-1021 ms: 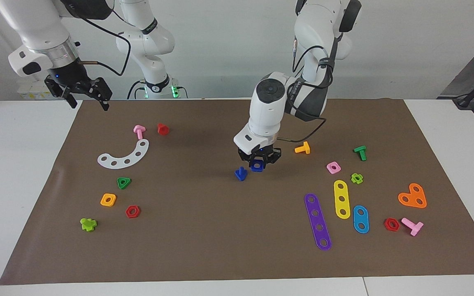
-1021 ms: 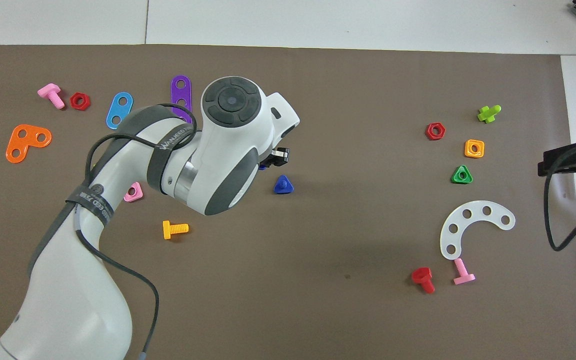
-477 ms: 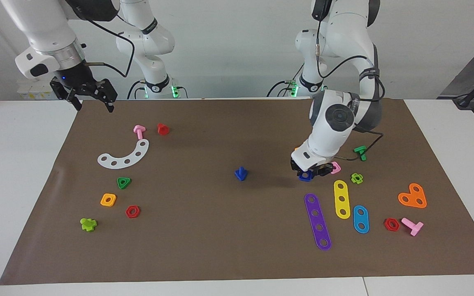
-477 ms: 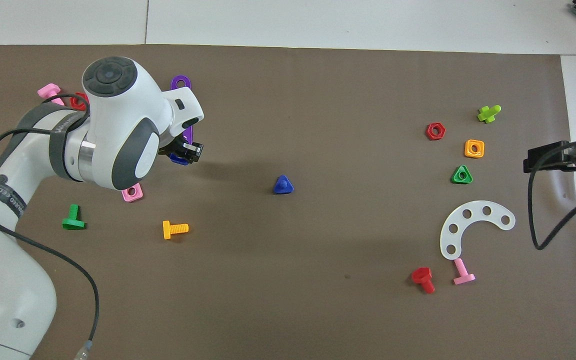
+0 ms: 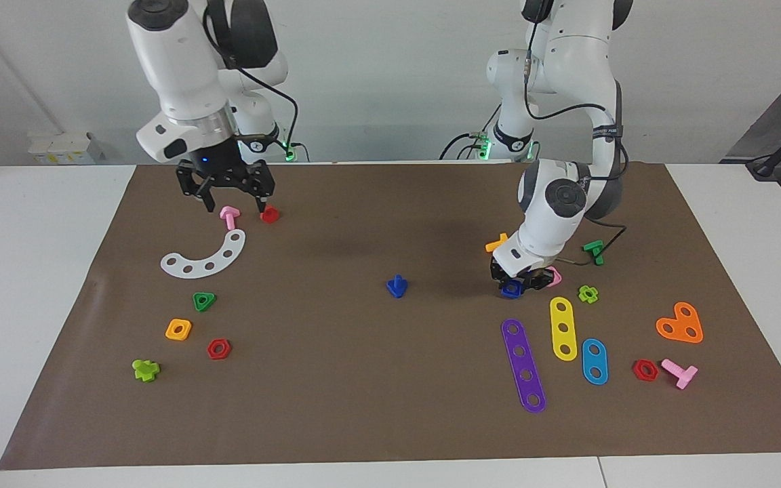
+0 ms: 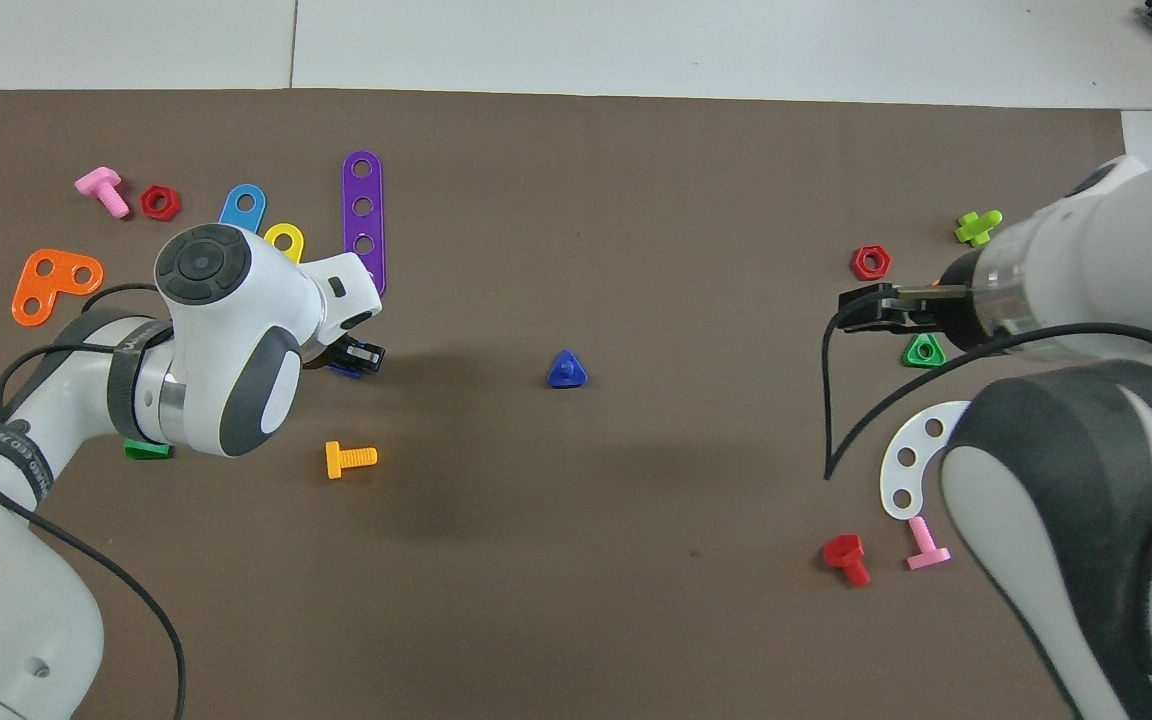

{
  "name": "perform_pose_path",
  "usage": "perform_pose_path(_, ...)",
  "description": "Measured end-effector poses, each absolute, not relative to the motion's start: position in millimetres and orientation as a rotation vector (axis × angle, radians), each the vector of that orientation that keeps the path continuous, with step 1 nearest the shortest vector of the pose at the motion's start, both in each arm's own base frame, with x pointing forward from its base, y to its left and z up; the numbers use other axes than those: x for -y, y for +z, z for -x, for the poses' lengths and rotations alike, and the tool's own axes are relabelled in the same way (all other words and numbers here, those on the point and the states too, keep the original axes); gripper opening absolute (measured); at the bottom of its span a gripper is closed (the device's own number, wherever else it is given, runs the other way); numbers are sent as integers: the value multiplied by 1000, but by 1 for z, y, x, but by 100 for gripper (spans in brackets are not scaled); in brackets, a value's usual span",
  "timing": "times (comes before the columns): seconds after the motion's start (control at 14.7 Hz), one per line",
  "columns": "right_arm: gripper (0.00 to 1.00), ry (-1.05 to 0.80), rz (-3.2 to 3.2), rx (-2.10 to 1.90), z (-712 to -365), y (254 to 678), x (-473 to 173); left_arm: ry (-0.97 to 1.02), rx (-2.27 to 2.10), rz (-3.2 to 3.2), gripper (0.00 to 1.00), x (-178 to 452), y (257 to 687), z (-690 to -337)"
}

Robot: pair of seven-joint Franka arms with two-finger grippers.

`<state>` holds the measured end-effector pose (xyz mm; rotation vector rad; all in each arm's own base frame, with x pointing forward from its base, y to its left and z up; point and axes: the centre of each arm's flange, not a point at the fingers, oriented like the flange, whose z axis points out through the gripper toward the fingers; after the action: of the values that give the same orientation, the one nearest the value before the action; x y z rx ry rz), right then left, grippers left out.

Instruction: Unscrew and place screws in storage area

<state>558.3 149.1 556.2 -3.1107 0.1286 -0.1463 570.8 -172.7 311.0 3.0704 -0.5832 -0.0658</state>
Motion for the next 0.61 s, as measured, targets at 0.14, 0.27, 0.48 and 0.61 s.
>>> perform_pose_path(0.14,100,-148,3102,-151,-564,522,-199,-60,582,-3071,68,172,317,-570)
perform_pose_path(0.27,100,-161,3090,-179,-569,490,-238,-70,559,-3078,91,163,331,-575)
perform_pose_path(0.48,100,-201,3061,-213,-572,444,-291,-102,474,-3093,100,135,385,-599)
perform_pose_path(0.61,100,-223,3042,-234,-571,422,-319,-121,408,-3102,100,109,435,-612)
